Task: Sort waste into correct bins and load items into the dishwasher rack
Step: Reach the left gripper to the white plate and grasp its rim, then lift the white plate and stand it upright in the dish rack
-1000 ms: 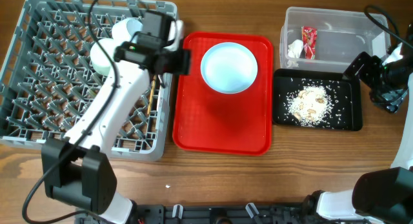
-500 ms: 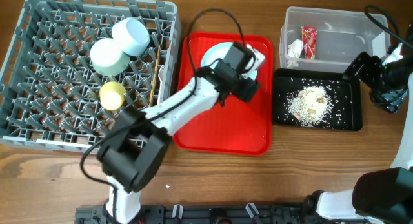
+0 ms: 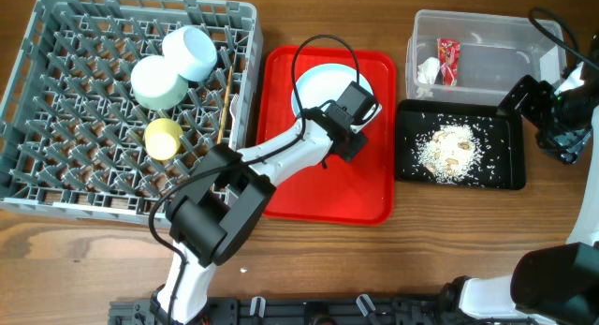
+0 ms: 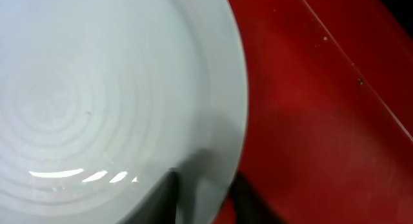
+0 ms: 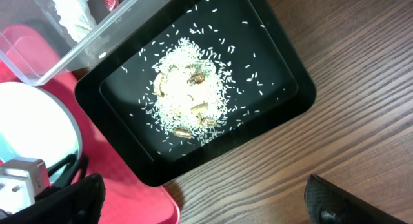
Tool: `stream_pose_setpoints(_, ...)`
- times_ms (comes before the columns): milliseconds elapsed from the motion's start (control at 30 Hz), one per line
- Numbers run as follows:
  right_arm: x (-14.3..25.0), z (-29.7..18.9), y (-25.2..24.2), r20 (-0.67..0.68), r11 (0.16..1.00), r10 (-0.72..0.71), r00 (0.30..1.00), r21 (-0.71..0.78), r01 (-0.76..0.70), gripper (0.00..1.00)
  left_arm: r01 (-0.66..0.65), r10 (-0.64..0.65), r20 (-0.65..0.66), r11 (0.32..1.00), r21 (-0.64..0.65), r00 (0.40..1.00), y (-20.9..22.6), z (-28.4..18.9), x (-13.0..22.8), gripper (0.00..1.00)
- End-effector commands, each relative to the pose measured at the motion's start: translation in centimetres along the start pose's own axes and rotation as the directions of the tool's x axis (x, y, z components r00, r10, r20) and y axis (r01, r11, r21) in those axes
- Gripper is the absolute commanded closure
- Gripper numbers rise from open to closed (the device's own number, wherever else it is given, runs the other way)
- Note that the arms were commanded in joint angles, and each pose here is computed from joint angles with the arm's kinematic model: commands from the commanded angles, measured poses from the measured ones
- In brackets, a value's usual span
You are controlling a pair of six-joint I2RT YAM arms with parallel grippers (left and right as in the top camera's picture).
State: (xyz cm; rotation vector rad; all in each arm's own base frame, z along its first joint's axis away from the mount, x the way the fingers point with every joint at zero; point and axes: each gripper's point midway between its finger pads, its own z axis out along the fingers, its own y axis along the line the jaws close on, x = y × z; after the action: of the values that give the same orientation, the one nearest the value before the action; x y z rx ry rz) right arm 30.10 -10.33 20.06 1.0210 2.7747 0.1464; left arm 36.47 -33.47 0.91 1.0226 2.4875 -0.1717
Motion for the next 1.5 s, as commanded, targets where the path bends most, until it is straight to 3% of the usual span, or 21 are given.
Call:
stream_pose_setpoints(0, -0.2, -1.2, 0.4, 0.038, 1.000, -0.020, 0.999, -0.022, 0.021, 0.00, -0.009, 0.009, -0.048, 1.000, -0.006, 0.999, -0.5, 1.2, 1.4, 0.93)
stream_pose_setpoints(267, -0.2, -1.2, 0.4, 0.037, 1.000, -0.020, 0.999, -0.022, 0.021, 0.00, -0.018, 0.016, -0.038, 0.998, -0.066, 0.999, 0.3, 0.3, 0.9, 0.96)
stream_pose_setpoints(333, -0.2, -1.2, 0.4, 0.037, 1.000, -0.020, 0.999, -0.022, 0.021, 0.00, -0.015, 0.014, -0.011, 0.988, -0.151, 1.000, 1.9, -2.4, -0.3, 0.96)
stream_pose_setpoints(600, -0.2, -1.2, 0.4, 0.037, 1.000, -0.020, 0.999, -0.022, 0.021, 0.00, 0.028, 0.001, 0.184, 0.987, -0.159, 0.983, 2.7, -12.1, -4.8, 0.96)
stream_pose_setpoints(733, -0.2, -1.2, 0.4, 0.037, 1.000, -0.020, 0.999, -0.022, 0.021, 0.00, 0.174, -0.125, 0.295, 0.974, -0.146, 0.947, 5.2, -16.5, -6.2, 0.96)
stream_pose_setpoints(900, -0.2, -1.2, 0.4, 0.037, 1.000, -0.020, 0.999, -0.022, 0.021, 0.00, 0.355, -0.352, 0.419, 0.932, 0.072, 0.837, 10.7, -23.0, -6.8, 0.96)
stream_pose_setpoints(1033, -0.1, -1.2, 0.4, 0.034, 1.000, -0.019, 0.999, -0.021, 0.020, 0.00, 0.466, -0.532, 0.387, 0.846, 0.257, 0.753, 14.4, -23.9, -5.8, 0.96)
stream_pose_setpoints(1167, -0.1, -1.2, 0.4, 0.034, 1.000, -0.019, 0.999, -0.021, 0.020, 0.00, 0.492, -0.648, 0.331, 0.748, 0.446, 0.686, 16.6, -25.1, -4.9, 0.96)
stream_pose_setpoints(1467, -0.1, -1.2, 0.4, 0.033, 1.000, -0.020, 0.999, -0.020, 0.020, 0.00, 0.576, -0.725, 0.243, 0.669, 0.469, 0.644, 19.6, -21.9, -3.0, 0.96)
